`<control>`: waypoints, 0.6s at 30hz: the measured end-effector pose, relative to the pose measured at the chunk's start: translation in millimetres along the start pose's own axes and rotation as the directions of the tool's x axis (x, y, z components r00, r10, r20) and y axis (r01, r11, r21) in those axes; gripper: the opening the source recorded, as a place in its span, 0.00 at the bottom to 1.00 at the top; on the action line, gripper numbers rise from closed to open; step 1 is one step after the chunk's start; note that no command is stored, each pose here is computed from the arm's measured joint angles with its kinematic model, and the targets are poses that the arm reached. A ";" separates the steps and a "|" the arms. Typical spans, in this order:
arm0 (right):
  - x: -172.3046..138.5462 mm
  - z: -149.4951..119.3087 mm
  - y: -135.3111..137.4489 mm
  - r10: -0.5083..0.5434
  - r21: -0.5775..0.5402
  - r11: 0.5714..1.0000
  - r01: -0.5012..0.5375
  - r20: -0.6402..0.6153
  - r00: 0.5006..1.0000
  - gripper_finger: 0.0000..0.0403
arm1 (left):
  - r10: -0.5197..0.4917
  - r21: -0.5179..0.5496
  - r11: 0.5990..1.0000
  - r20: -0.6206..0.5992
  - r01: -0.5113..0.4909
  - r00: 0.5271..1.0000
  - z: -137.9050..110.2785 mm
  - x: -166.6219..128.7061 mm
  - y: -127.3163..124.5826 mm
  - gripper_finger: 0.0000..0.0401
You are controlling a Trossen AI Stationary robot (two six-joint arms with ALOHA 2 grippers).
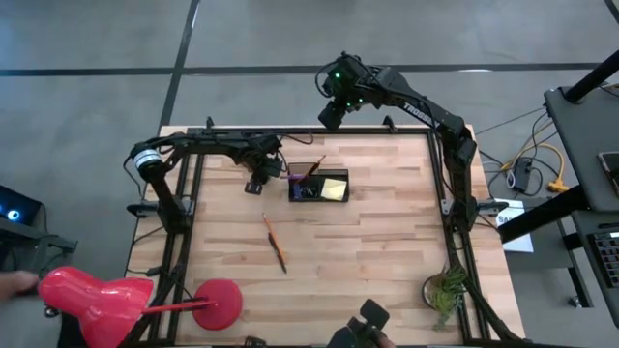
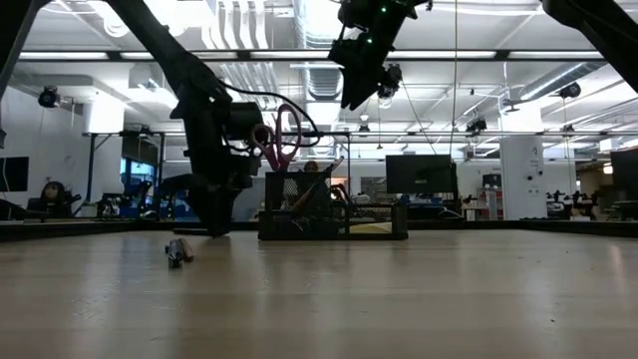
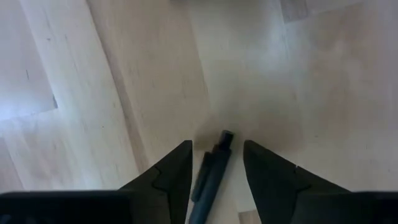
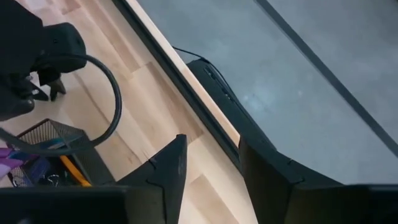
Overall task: Pick and place office supplies into organizer
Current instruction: Put the center black pen into the black desk organizer
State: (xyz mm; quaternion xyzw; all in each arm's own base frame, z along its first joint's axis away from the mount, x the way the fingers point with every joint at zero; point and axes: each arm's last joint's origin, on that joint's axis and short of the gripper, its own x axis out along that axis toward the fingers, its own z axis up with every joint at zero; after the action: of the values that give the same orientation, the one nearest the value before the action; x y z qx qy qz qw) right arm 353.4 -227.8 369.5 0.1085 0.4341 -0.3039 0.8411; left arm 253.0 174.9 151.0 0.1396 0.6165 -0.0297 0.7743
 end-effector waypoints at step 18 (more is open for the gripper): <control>0.4 -0.9 0.2 0.000 -0.024 1.000 0.000 -0.008 1.000 0.30 | 0.018 -0.029 0.999 -0.093 -0.021 0.995 -20.8 4.4 10.5 0.04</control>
State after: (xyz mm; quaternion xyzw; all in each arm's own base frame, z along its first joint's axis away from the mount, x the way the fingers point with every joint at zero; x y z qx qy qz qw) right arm 353.1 -227.4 368.7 0.0995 0.4411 -0.2983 0.8406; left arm 236.6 190.9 144.5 0.1352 0.6509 -0.0063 0.7470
